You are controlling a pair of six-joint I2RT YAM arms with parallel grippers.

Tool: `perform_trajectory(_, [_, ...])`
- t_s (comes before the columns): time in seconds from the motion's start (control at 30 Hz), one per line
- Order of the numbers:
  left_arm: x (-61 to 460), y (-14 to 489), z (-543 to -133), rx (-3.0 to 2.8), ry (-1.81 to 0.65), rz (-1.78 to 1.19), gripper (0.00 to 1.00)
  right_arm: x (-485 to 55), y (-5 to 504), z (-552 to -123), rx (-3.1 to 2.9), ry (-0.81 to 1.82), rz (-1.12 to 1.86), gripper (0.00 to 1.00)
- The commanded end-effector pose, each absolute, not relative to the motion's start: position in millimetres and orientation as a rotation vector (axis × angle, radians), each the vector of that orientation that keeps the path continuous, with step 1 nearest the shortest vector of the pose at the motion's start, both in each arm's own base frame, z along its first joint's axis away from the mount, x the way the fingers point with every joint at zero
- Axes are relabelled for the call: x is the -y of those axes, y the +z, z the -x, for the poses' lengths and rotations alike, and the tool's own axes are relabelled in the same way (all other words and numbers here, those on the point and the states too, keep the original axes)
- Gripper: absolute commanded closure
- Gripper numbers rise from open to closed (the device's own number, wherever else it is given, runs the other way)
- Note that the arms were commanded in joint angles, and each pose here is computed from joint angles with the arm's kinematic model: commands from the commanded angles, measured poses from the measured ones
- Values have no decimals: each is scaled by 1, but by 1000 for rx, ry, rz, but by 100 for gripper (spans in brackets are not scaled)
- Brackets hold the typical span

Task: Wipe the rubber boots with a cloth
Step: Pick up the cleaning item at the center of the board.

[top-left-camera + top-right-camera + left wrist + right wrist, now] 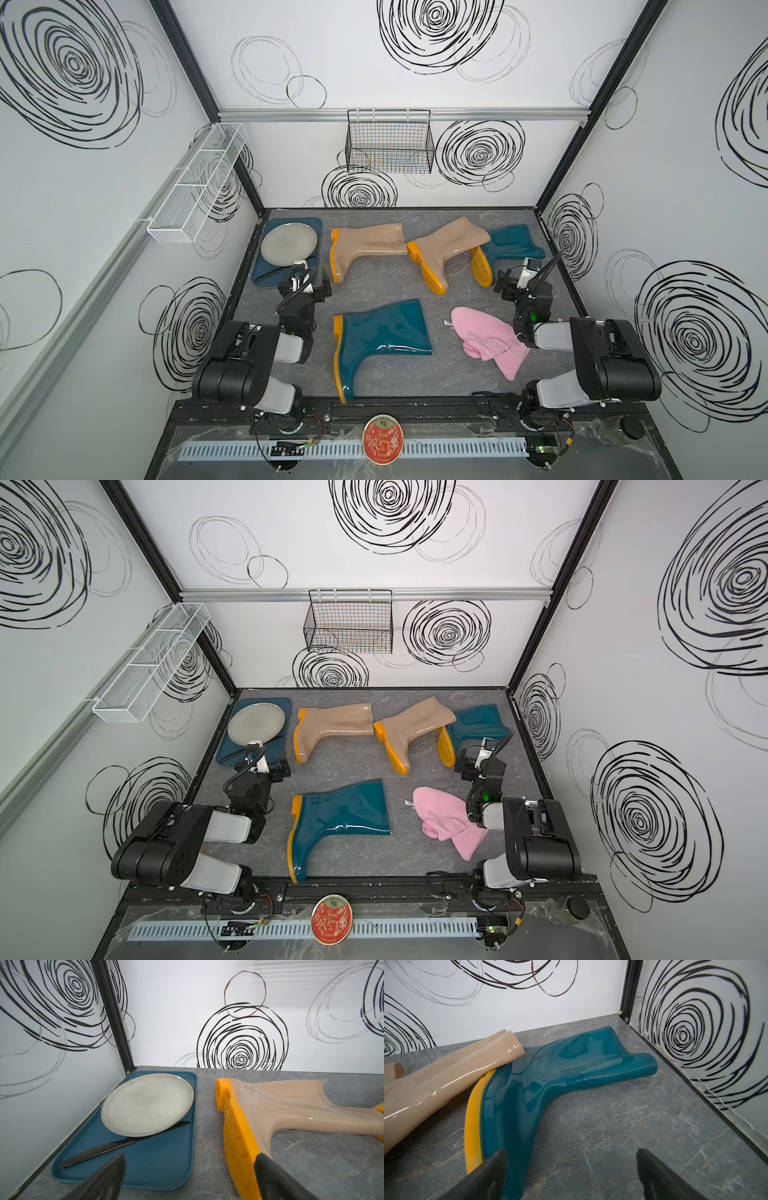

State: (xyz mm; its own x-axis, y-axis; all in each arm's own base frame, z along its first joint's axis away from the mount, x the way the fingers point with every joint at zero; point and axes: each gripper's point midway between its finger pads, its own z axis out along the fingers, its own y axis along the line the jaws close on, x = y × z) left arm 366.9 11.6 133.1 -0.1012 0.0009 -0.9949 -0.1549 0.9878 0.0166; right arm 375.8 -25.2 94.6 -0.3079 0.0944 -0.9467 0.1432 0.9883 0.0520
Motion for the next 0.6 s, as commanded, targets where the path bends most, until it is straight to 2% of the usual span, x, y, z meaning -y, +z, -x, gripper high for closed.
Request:
perform_trajectory(0.0, [-14, 144, -369, -1627, 138, 116, 1, 25, 104, -381, -1863, -60, -164, 0])
perform_trajectory(0.57, [-14, 144, -369, -1627, 116, 111, 1, 25, 104, -380, -1865, -60, -164, 0])
